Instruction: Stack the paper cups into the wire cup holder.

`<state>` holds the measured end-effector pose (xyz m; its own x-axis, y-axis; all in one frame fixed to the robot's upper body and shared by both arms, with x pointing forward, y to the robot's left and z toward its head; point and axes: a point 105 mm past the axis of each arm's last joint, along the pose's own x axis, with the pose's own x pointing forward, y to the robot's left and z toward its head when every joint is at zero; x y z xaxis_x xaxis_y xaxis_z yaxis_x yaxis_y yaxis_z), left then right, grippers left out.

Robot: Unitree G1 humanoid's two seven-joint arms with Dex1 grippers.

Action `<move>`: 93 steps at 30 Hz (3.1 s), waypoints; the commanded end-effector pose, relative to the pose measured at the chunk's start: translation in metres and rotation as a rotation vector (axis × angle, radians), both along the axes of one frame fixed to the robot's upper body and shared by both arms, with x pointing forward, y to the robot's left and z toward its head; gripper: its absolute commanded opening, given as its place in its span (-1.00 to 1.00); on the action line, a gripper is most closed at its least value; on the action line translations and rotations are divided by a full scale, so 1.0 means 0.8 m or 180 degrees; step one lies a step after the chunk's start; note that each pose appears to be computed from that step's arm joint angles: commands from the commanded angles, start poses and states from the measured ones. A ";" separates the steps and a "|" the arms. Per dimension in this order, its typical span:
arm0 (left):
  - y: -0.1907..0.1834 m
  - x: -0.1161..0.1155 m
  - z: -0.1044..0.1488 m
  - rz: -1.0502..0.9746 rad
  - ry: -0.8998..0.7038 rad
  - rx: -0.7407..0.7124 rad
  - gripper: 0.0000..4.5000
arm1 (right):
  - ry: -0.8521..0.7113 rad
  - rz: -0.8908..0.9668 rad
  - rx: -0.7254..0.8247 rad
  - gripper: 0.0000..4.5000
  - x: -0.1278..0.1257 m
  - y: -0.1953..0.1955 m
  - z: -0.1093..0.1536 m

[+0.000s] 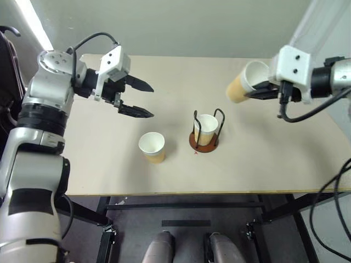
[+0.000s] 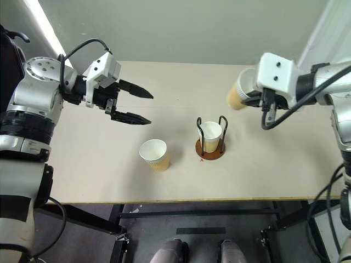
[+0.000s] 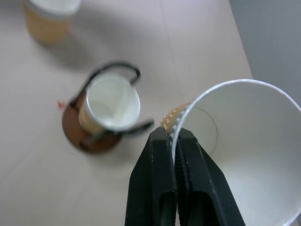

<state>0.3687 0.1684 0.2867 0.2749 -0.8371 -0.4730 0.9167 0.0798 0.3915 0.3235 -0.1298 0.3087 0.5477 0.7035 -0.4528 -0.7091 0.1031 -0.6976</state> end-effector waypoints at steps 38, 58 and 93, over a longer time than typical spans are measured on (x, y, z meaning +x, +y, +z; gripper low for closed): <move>-0.002 -0.013 0.021 -0.0150 -0.0140 0.0004 1.00 | 0.0274 0.0531 -0.0560 -0.99 0.010 0.053 -0.079; -0.006 -0.012 0.020 -0.0166 -0.0128 0.0005 1.00 | 0.0239 0.0545 -0.0068 0.76 0.016 0.076 -0.049; 0.096 -0.078 0.009 0.0610 -0.0061 0.0212 1.00 | 0.0431 0.1395 0.0520 0.76 -0.032 0.181 -0.074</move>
